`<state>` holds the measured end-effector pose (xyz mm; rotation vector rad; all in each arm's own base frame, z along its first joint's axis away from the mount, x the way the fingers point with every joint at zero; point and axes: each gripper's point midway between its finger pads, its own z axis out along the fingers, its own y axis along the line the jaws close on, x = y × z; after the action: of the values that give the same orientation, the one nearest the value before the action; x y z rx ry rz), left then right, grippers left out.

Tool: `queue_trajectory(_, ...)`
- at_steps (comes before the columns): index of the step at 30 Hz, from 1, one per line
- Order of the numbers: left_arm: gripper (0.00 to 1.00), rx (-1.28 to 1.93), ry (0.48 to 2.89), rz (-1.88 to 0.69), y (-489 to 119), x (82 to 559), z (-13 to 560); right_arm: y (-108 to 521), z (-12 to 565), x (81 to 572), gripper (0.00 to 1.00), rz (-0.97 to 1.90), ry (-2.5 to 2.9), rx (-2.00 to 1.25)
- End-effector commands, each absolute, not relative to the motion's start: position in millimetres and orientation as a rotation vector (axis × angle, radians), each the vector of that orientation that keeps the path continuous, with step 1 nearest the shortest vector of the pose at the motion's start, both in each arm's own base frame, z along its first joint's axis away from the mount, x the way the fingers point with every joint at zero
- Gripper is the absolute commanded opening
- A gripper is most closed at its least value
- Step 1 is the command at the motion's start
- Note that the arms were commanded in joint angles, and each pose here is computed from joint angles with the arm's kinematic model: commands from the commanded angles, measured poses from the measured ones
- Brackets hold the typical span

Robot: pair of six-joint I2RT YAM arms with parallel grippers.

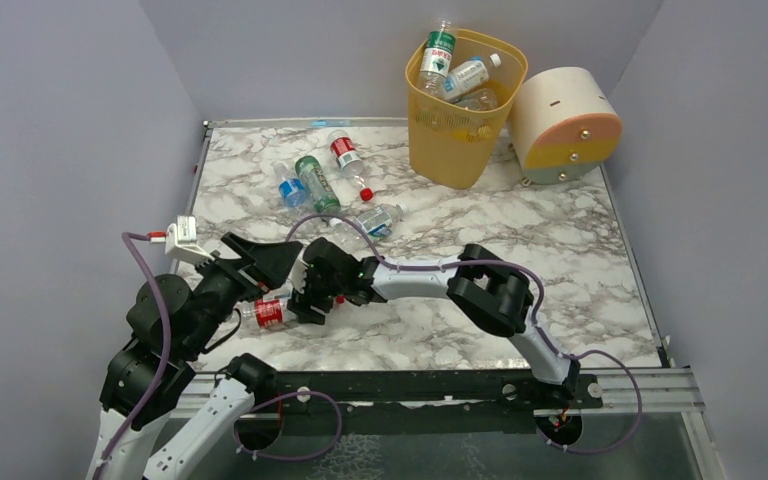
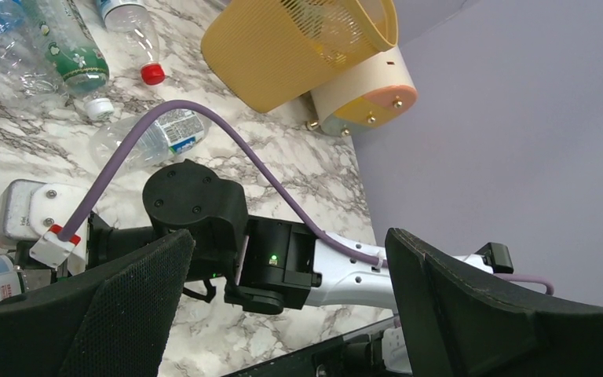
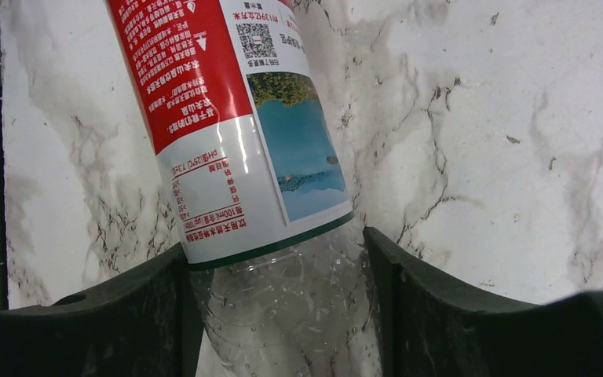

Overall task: Put the plastic bottles in the bin
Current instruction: Pick up the plastic bottle at the center of the board.

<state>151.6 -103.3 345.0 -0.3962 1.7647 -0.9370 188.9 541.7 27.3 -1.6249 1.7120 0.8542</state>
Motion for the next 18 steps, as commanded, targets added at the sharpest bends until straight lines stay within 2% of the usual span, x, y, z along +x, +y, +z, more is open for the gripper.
queue_trajectory(1, 0.99, -0.389, 1.749, -0.914, -100.1, 153.2, 352.4, 533.9, 39.7, 187.4, 0.61, 0.832, 1.726, -1.608)
queue_trajectory(3, 0.99, -0.389, 1.745, -0.914, -100.5, 154.3, 352.6, 530.4, 44.1, 185.2, 0.54, 0.836, 1.732, -1.608)
queue_trajectory(5, 0.99, -0.379, 1.748, -0.918, -103.0, 155.9, 351.9, 525.6, 51.6, 184.9, 0.52, 0.833, 1.733, -1.588)
queue_trajectory(18, 0.99, -0.313, 1.776, -0.919, -114.7, 163.2, 352.9, 458.8, 120.7, 190.6, 0.51, 0.708, 1.768, -1.379)
